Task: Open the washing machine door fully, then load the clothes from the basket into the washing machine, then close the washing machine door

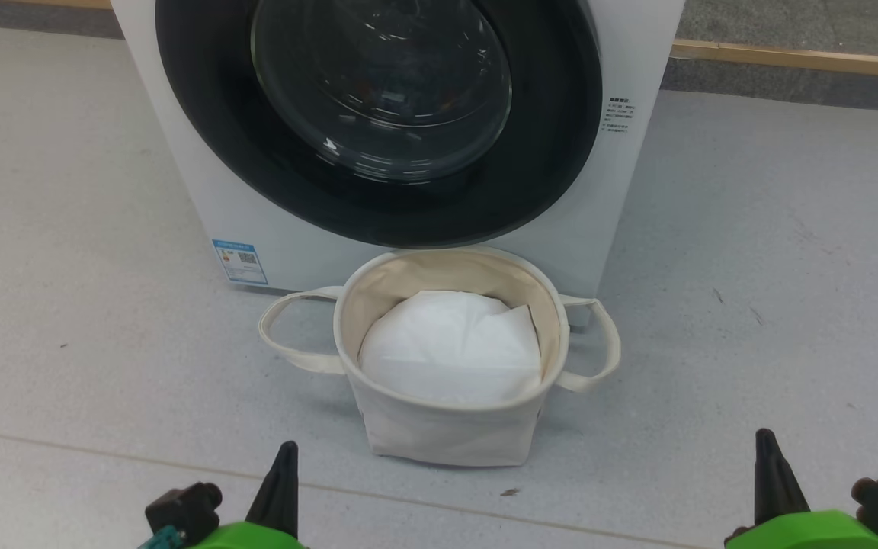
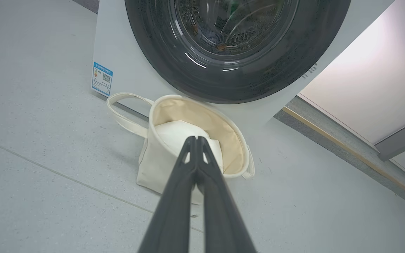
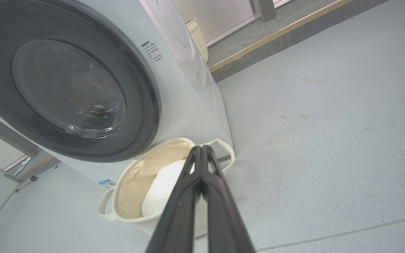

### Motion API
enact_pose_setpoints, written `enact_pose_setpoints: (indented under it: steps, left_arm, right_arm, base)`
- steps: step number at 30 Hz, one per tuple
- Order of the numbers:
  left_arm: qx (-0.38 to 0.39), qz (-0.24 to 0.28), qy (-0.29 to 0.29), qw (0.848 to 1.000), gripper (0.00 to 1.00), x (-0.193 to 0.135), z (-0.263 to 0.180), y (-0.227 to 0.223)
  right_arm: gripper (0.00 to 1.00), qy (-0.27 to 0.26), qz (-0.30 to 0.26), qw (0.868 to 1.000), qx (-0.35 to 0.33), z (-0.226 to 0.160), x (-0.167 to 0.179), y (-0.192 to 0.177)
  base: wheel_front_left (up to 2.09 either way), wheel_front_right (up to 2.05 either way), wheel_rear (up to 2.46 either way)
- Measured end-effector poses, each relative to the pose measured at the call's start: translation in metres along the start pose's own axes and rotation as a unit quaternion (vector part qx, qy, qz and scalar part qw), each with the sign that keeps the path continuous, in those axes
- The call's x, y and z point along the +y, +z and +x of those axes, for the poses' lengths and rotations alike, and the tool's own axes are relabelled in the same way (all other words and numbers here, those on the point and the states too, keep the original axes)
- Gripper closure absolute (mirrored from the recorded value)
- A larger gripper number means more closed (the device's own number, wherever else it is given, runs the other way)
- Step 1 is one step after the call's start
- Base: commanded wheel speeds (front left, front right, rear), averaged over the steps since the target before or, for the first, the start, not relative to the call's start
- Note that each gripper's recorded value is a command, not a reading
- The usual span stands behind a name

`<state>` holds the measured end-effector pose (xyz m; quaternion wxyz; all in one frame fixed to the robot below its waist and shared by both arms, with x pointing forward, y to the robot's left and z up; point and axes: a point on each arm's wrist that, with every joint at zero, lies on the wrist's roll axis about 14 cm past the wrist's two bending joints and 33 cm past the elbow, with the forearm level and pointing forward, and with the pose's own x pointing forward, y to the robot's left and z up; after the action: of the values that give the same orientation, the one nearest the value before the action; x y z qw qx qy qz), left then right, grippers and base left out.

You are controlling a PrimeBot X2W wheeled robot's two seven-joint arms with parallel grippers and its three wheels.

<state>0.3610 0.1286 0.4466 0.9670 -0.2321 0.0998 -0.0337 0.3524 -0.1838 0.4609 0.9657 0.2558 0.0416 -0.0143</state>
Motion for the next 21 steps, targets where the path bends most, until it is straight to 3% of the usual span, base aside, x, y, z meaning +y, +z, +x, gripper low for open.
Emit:
enact_pose_setpoints:
  steps: [21]
  left_arm:
    - [-0.002, -0.124, 0.019, 0.992, 1.00, 0.011, 0.003, 0.010]
  right_arm:
    - [1.00, -0.020, 0.115, 0.993, 0.002, 0.004, -0.007, 0.004]
  base:
    - [0.00, 0.00, 0.00]
